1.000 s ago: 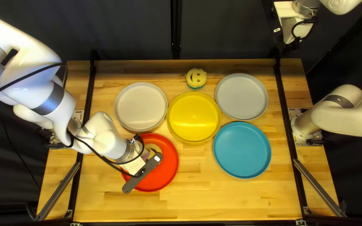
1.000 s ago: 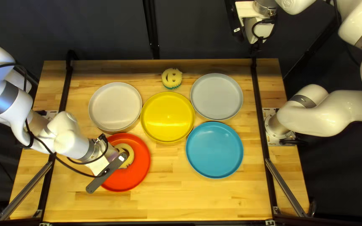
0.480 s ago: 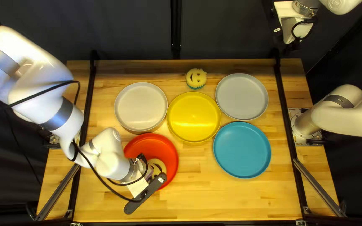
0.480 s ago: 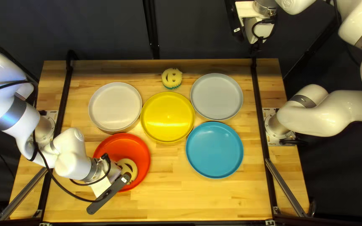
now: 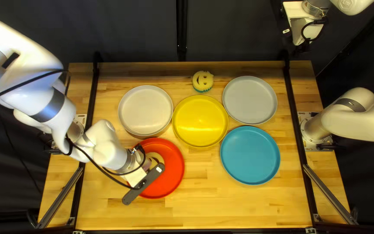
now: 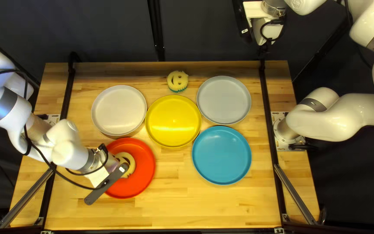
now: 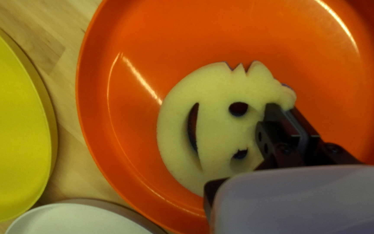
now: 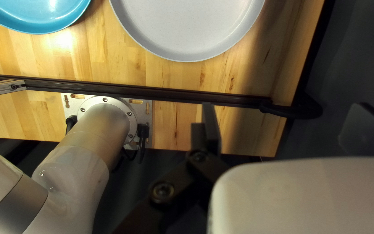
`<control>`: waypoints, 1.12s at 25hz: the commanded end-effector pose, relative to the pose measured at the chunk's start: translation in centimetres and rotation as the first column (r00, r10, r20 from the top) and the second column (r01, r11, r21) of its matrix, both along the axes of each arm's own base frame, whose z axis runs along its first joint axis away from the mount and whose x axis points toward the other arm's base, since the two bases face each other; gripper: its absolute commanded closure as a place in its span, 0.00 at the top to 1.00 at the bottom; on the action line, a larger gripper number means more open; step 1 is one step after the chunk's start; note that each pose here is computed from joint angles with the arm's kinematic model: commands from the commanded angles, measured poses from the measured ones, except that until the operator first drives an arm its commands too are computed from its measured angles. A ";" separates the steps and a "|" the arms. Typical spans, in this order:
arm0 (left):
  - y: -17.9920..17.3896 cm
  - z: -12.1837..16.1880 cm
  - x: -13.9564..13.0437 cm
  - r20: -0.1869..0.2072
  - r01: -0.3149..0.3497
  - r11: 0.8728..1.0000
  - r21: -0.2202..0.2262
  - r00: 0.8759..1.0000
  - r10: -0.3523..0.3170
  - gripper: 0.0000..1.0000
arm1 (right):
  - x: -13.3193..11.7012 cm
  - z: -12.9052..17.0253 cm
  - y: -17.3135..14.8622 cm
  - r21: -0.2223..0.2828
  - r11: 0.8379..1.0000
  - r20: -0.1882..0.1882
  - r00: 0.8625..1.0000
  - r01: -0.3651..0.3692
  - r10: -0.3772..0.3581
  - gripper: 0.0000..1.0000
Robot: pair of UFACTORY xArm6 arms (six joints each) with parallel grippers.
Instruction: Pick up sponge and scrub the plate
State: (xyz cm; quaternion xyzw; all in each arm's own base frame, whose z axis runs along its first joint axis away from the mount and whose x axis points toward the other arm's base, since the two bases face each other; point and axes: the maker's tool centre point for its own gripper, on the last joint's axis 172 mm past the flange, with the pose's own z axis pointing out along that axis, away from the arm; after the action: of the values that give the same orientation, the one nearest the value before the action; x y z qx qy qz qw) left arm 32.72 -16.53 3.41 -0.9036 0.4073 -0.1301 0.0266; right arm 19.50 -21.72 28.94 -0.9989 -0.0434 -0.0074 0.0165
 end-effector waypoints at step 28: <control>-2.3 0.3 -3.4 0.001 -0.037 0.999 0.002 0.999 0.037 0.00 | 0.0 0.0 0.0 0.000 1.000 0.000 1.000 0.000 0.000 1.00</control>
State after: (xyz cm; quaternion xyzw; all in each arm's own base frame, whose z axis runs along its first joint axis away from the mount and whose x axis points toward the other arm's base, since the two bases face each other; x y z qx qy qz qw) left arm 30.22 -19.65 3.79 -0.9075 0.3967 -0.1338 0.0327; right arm 19.50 -21.72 28.94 -0.9989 -0.0434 -0.0074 0.0165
